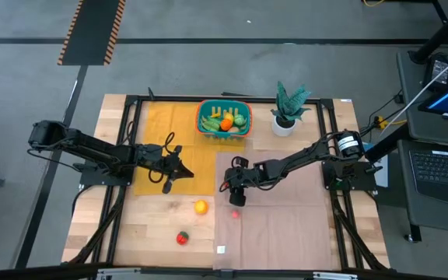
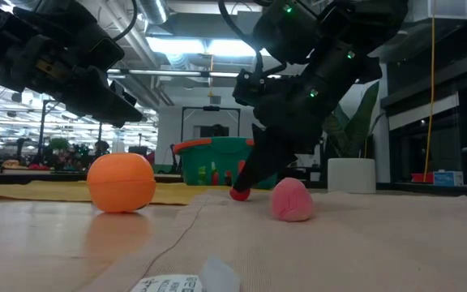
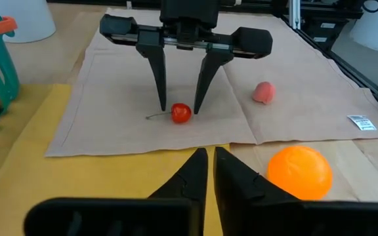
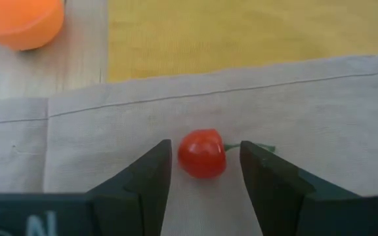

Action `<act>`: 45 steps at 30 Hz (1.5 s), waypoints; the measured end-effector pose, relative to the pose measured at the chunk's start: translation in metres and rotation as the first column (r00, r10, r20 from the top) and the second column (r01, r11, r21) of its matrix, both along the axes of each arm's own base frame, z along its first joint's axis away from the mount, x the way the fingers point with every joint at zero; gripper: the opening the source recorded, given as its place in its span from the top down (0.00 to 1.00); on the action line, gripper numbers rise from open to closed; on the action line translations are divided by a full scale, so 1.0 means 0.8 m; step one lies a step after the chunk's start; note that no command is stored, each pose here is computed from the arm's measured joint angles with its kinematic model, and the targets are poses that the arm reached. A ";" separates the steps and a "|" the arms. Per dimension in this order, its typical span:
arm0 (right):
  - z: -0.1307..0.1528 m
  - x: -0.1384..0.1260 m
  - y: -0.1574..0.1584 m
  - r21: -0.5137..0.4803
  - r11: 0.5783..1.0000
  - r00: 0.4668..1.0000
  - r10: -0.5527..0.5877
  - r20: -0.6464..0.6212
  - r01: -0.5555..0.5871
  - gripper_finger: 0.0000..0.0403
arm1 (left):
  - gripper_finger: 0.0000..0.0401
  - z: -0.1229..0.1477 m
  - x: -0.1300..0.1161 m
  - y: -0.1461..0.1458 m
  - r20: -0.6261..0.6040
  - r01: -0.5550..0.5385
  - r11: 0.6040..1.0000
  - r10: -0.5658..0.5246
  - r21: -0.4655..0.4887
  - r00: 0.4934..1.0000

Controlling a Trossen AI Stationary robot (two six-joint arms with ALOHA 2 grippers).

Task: Pick and placing Produce into tupperware
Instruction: Put the red cherry into the blue basket

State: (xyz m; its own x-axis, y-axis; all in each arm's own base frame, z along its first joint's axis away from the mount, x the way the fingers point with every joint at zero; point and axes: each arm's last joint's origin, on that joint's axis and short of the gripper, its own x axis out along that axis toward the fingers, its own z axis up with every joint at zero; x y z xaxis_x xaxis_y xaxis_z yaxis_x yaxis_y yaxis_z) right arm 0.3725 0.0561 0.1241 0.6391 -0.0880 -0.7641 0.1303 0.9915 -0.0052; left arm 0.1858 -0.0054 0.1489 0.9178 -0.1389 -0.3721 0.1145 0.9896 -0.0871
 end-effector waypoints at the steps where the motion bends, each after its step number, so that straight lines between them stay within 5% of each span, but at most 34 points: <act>1: 0.000 0.000 0.000 0.000 1.000 1.000 0.000 0.000 0.000 0.55 | 0.94 0.000 0.000 0.000 0.000 0.000 1.000 0.000 0.000 1.000; 37: -0.012 0.005 0.001 -0.029 0.999 0.999 0.035 0.005 -0.035 0.55 | 0.77 0.000 0.000 0.000 -0.004 0.000 1.000 0.000 0.000 1.000; 45: -0.012 0.005 0.001 -0.029 0.999 0.999 0.036 0.004 -0.036 0.64 | 0.81 0.000 0.000 0.000 -0.004 0.000 1.000 0.000 0.000 1.000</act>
